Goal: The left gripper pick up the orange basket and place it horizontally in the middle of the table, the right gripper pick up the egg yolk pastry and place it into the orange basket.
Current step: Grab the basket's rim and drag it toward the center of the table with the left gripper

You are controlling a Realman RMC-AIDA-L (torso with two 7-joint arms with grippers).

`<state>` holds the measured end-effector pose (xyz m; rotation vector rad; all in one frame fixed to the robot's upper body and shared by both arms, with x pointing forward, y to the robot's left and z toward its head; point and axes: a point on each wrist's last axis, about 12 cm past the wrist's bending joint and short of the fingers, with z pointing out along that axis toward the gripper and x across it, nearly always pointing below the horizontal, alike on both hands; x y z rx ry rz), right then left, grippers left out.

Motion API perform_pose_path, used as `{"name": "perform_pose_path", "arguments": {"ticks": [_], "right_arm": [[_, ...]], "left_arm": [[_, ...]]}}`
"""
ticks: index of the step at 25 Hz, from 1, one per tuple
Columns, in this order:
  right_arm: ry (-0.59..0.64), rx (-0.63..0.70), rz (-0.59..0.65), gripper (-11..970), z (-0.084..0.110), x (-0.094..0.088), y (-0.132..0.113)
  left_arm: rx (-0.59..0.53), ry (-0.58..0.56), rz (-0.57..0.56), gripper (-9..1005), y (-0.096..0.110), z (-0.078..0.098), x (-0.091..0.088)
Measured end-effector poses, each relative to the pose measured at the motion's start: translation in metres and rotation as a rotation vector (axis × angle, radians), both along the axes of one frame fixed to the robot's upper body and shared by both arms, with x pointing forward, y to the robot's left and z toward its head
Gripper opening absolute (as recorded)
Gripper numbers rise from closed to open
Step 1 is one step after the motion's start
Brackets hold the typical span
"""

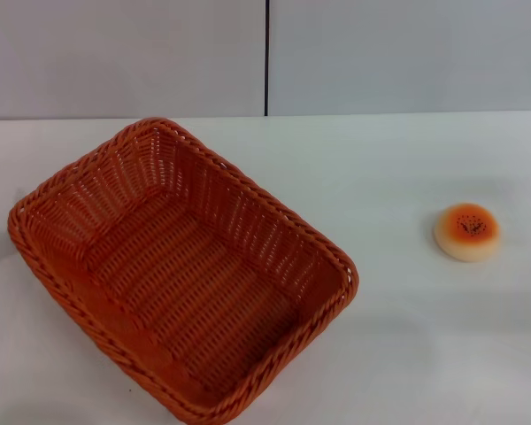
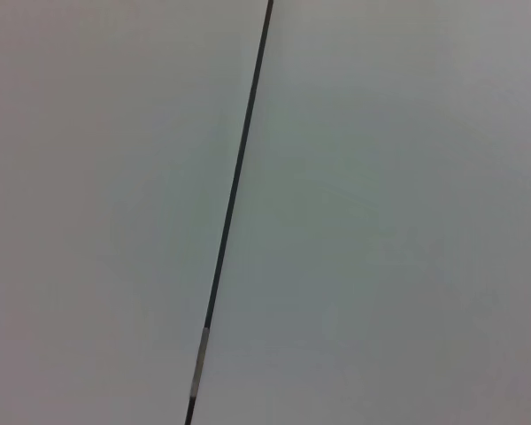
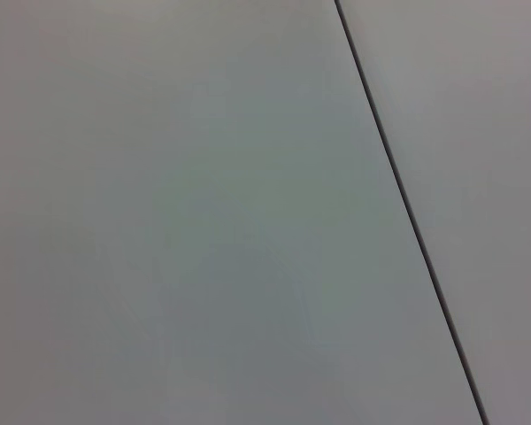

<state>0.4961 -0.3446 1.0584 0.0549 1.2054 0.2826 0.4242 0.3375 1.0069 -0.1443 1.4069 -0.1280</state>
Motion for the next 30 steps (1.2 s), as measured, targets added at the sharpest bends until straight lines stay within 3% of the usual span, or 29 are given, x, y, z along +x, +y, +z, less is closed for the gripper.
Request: {"name": "perform_pose_path", "arguments": {"ticks": [12, 16, 19, 21, 23, 30], "right_arm": [[0.024, 0.005, -0.008, 582, -0.003, 0.002, 0.0], [0.023, 0.009, -0.007, 582, -0.003, 0.0, 0.0], [0.026, 0.028, 0.0, 582, -0.003, -0.001, -0.001], [0.029, 0.037, -0.002, 582, -0.004, -0.003, -0.002], [0.032, 0.04, -0.01, 582, -0.005, -0.005, -0.004], [0.041, 0.046, -0.02, 582, -0.008, -0.01, -0.005]], "left_arm": [[0.009, -0.005, -0.004, 817, 0.004, 0.002, 0.001], [0.009, -0.018, -0.095, 818, 0.011, 0.009, 0.011], [0.009, -0.018, -0.095, 818, 0.011, 0.009, 0.011], [-0.065, 0.007, -0.244, 817, 0.029, 0.026, 0.032], [-0.108, 0.056, -0.316, 814, 0.039, 0.037, 0.046], [0.008, 0.194, -0.566, 813, 0.049, 0.096, 0.086]]}}
